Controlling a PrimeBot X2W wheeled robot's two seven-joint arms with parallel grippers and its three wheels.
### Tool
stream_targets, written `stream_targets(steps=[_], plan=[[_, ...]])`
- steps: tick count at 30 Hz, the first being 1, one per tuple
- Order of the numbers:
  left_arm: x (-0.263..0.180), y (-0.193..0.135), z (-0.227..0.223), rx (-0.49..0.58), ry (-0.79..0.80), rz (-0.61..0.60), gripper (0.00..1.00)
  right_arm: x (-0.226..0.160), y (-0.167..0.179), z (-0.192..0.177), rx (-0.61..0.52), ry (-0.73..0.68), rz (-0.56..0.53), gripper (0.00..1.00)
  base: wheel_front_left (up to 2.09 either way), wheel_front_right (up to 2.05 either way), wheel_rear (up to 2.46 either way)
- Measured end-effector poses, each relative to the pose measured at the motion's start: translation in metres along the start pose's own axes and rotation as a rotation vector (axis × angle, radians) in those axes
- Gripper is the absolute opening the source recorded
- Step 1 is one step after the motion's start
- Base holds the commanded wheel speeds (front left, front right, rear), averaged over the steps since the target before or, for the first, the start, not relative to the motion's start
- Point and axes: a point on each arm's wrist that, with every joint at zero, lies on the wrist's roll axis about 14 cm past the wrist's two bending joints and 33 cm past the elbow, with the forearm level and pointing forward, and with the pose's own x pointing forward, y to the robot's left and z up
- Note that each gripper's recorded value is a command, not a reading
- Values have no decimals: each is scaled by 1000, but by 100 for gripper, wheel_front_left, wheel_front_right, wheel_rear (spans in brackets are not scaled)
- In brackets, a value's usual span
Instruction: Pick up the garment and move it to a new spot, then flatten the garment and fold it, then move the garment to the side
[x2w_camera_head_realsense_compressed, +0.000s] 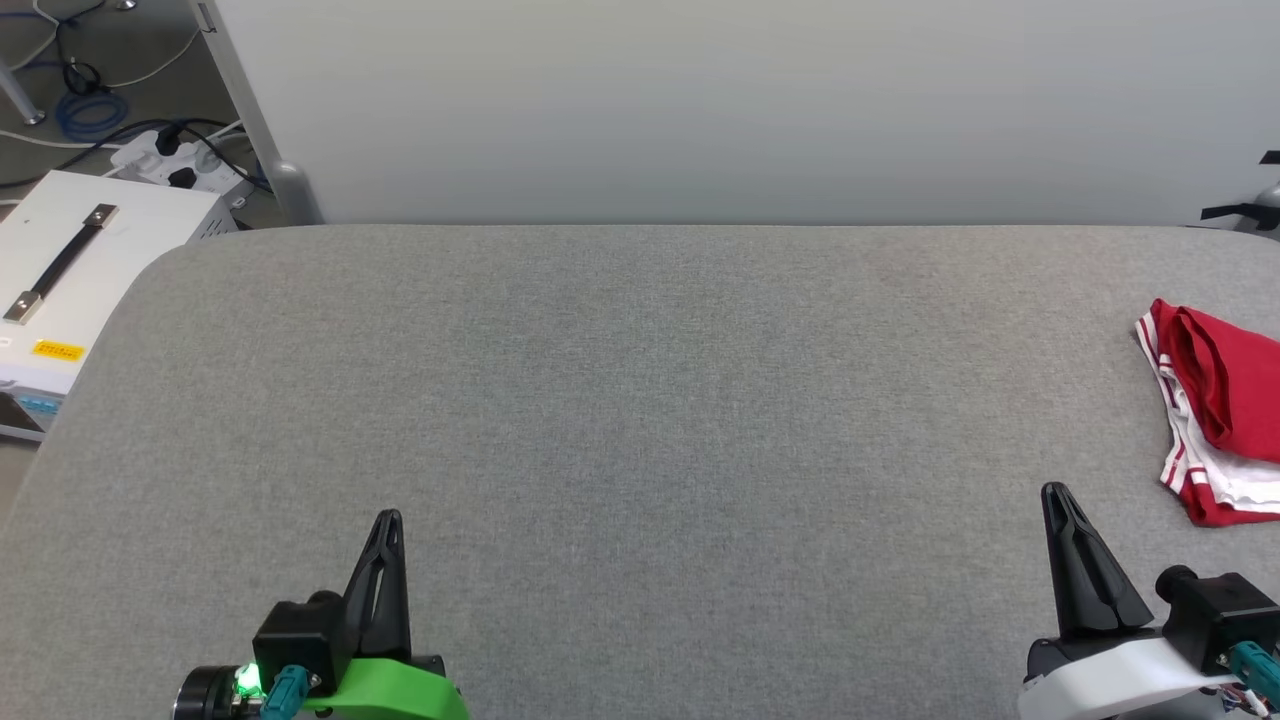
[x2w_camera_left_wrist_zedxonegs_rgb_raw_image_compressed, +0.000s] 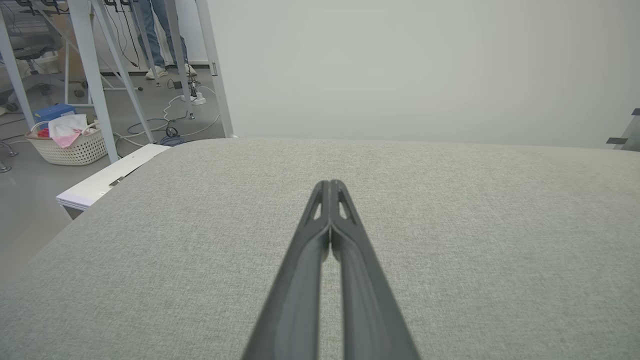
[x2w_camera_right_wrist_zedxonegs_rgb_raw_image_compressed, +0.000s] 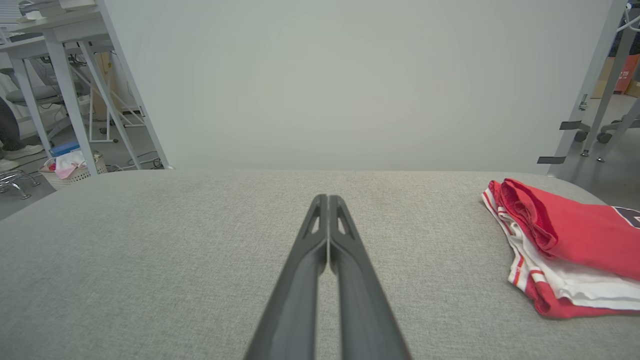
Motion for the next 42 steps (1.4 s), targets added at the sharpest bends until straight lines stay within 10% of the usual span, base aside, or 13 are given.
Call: stream_targets(steps=[42], plan=[[11,-3,3,36,36,-14,0,7,1,-5,-61,63,-1,0,0,0,0]])
